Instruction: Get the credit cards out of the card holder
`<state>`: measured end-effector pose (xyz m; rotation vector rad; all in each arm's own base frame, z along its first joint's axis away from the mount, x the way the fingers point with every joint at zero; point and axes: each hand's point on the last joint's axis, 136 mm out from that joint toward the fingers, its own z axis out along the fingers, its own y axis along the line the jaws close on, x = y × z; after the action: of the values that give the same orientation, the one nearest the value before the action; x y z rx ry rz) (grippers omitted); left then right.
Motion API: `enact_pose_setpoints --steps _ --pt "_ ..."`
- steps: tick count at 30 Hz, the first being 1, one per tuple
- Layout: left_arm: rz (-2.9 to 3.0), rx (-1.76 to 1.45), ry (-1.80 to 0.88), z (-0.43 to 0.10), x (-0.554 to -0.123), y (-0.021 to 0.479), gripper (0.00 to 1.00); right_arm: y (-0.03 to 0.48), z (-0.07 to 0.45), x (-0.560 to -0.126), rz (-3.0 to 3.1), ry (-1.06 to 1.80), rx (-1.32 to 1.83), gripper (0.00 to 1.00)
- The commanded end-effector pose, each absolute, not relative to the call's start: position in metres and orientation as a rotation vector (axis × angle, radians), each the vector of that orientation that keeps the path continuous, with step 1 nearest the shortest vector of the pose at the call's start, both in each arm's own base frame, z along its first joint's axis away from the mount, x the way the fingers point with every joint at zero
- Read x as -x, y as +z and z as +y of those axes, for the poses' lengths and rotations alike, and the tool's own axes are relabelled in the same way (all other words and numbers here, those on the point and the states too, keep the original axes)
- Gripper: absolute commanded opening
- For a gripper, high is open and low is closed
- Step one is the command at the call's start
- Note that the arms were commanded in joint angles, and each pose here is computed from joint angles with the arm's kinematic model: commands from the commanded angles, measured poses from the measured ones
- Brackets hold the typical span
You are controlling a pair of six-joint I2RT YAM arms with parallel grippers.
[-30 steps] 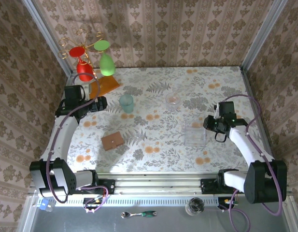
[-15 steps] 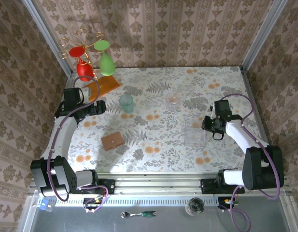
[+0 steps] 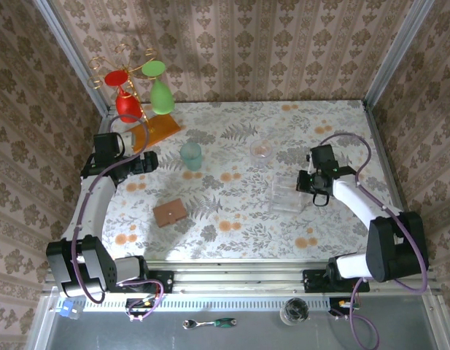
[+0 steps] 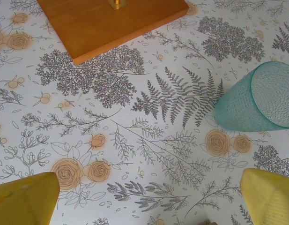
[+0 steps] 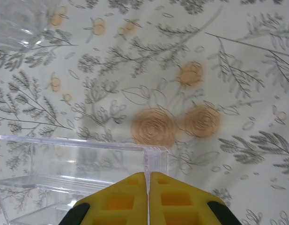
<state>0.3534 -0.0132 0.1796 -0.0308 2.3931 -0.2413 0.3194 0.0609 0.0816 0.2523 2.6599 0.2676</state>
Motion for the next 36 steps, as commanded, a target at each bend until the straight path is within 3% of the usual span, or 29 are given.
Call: enact_pose_setpoints --steps 1,13,36 --pt "2.368 0.015 -0.252 -0.013 -0.351 0.186 1.0 0.09 0.072 -0.34 2.64 0.24 -0.256 0.07" --pt "2.359 0.015 -0.276 -0.016 -0.35 0.189 1.0 0.094 0.112 -0.398 2.633 0.256 -0.216 0.05" --pt "2.36 0.023 -0.291 -0.016 -0.352 0.188 1.0 0.086 0.133 -0.489 2.635 0.209 -0.19 0.04"
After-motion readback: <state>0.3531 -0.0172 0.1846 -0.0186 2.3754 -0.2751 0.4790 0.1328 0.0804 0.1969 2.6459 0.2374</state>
